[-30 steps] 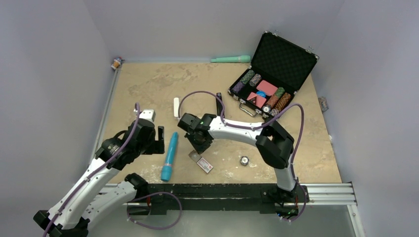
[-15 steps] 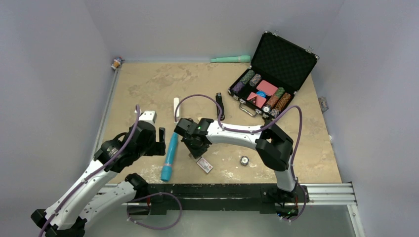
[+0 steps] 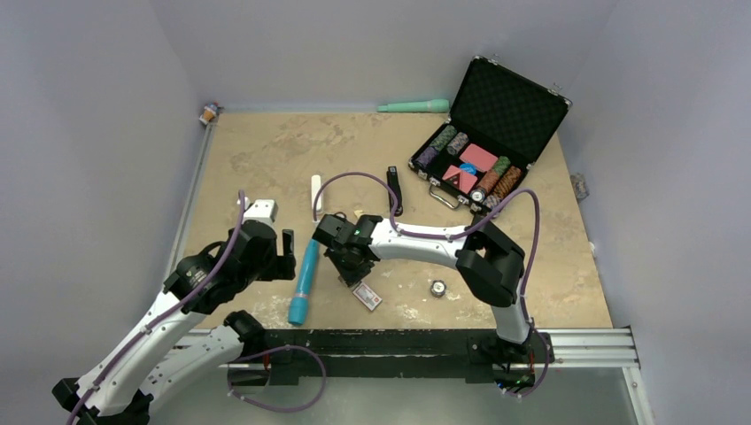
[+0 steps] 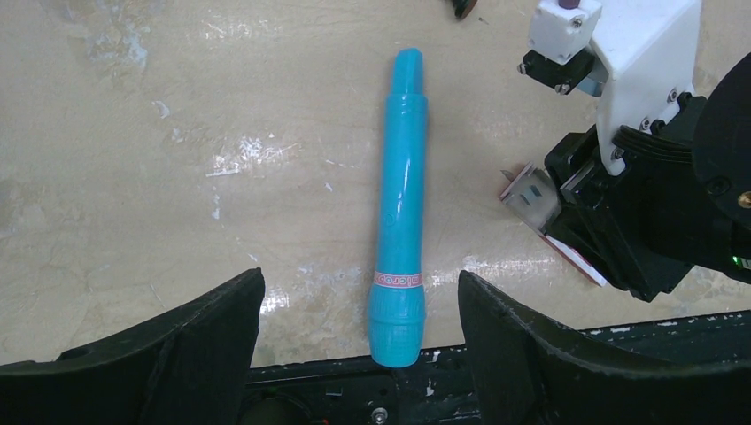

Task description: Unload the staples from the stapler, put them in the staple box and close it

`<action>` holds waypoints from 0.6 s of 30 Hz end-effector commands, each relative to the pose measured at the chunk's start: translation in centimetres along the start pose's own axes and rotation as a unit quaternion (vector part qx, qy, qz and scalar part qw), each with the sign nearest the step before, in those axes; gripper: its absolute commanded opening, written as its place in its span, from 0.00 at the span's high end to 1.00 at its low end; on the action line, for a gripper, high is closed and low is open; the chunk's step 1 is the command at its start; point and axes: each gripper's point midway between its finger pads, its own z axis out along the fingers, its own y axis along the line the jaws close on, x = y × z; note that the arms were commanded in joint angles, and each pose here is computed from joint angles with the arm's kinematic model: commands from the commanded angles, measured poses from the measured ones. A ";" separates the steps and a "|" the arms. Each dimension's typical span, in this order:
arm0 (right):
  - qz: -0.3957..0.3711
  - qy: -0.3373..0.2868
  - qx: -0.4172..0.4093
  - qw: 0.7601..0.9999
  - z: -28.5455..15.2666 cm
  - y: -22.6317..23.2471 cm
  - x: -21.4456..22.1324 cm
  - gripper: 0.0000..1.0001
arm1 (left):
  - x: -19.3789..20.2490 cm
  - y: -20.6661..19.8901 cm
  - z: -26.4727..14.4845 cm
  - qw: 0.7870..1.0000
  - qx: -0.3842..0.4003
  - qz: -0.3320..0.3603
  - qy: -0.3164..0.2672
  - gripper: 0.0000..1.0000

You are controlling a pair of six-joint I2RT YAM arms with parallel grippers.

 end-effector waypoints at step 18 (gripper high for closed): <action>0.007 -0.025 0.019 0.999 -0.8 0.1 -1.7 0.63 | -0.5 0.2 -0.3 1.000 -0.004 -0.010 -0.015 0.16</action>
